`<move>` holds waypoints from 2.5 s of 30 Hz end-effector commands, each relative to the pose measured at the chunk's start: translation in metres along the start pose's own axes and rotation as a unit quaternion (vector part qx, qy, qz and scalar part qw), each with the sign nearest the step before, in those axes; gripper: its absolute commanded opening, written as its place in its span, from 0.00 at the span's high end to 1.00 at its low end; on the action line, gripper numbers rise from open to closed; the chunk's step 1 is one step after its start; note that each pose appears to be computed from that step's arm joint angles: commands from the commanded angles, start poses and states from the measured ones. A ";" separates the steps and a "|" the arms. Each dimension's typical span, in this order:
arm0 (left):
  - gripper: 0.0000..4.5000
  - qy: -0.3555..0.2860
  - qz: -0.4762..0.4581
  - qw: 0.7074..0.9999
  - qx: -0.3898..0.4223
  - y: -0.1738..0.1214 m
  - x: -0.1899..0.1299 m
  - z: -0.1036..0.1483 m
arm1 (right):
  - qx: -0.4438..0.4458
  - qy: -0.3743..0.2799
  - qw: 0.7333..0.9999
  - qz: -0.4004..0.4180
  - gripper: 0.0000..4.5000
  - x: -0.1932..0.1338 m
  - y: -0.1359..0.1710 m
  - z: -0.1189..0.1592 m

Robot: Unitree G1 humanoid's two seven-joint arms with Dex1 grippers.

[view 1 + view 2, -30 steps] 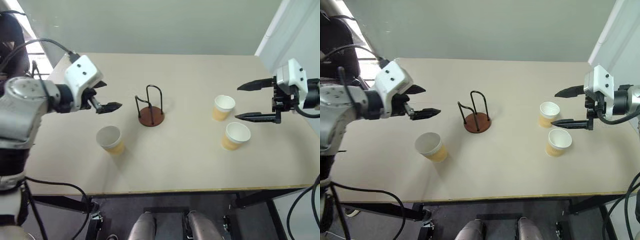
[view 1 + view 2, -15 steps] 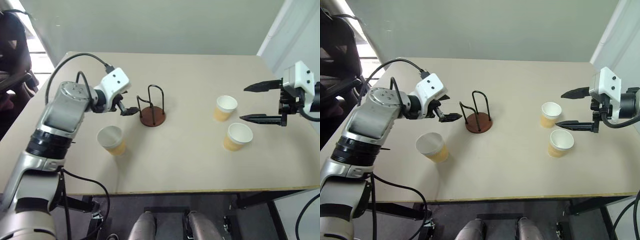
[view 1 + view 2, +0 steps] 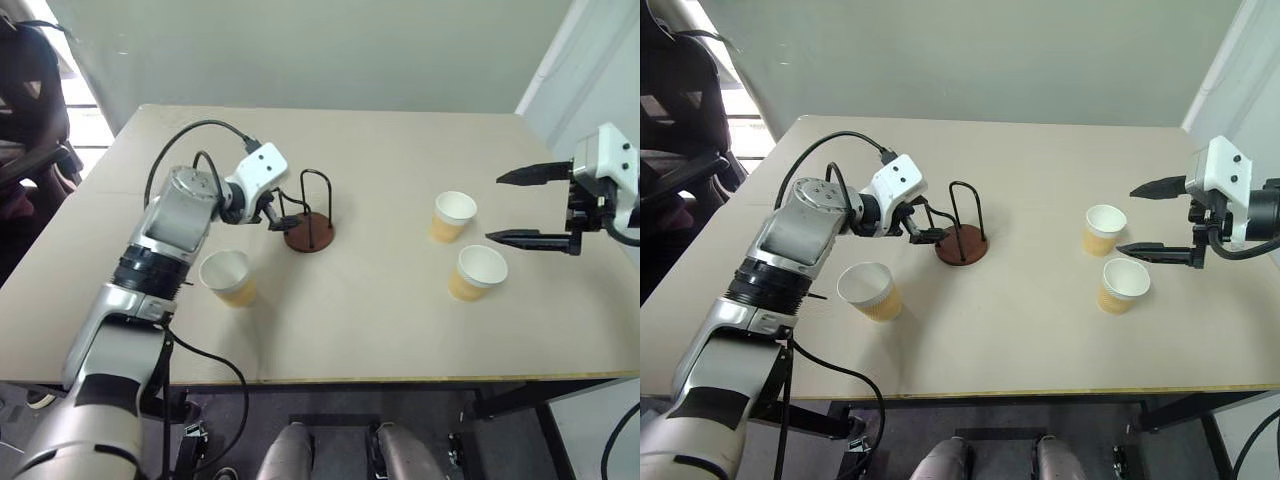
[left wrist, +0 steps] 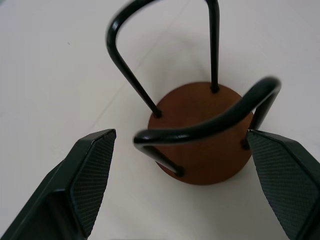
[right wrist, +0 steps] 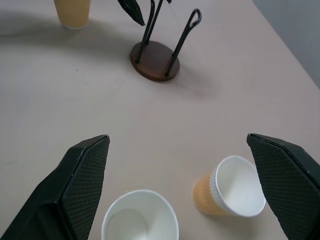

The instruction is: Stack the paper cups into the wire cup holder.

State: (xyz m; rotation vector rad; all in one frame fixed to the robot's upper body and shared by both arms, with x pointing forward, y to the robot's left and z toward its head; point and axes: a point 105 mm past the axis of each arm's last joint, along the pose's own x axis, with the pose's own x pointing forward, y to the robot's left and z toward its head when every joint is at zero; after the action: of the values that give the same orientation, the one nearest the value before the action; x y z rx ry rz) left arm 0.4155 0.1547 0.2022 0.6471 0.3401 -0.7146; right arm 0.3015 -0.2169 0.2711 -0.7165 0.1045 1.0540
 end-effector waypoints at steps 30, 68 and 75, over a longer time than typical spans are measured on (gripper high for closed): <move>0.70 -0.028 0.021 0.999 0.003 0.007 0.031 0.019 | -0.018 0.010 0.999 -0.044 0.00 -0.025 0.003 0.015; 1.00 -0.085 -0.405 0.893 0.178 -0.149 -0.016 0.043 | -0.013 0.017 0.997 -0.068 0.00 -0.032 0.010 0.014; 1.00 -0.081 -0.417 0.886 0.184 -0.162 -0.011 0.035 | -0.010 0.020 0.997 -0.072 0.00 -0.035 0.013 0.014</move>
State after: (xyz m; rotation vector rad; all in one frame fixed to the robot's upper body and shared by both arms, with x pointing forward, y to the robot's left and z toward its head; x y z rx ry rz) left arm 0.3000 0.0494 0.1584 0.7491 0.3789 -1.6732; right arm 0.2763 -0.2311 0.2710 -0.7118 0.1324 0.9337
